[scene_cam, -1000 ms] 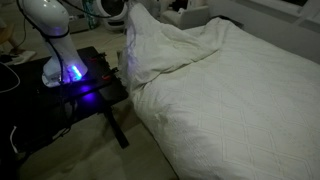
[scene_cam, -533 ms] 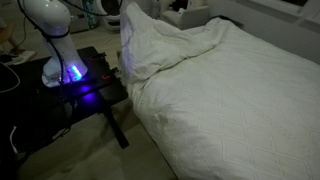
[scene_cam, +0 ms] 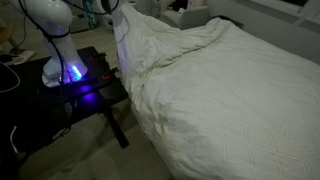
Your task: Spread the corner of the bed well
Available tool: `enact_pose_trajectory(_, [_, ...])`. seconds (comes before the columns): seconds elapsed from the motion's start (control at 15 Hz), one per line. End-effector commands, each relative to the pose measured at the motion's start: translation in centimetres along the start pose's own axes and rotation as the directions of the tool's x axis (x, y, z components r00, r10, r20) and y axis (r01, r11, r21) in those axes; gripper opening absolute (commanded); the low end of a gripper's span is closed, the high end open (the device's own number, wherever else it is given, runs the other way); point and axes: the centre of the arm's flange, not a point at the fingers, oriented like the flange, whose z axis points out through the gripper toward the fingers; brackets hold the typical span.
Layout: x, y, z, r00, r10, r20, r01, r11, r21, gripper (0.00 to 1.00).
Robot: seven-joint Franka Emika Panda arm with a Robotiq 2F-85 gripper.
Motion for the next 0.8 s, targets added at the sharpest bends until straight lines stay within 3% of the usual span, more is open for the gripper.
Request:
enact_pose_trajectory(0.0, [3.6,-5.0,5.3,0.999,-0.045,-0.022,0.045,0.999,-0.004,0.01])
enact_pose_trajectory(0.33, [7.0,-5.2,7.3,0.998,-0.055,-0.001,0.055,0.998,-0.009,0.01])
enact_pose_trajectory(0.4, [5.6,0.3,2.9,0.998,-0.057,0.037,0.056,0.998,0.028,0.01])
enact_pose_trajectory(0.73, [4.4,1.3,3.6,0.998,-0.032,0.045,0.031,0.999,0.039,0.04])
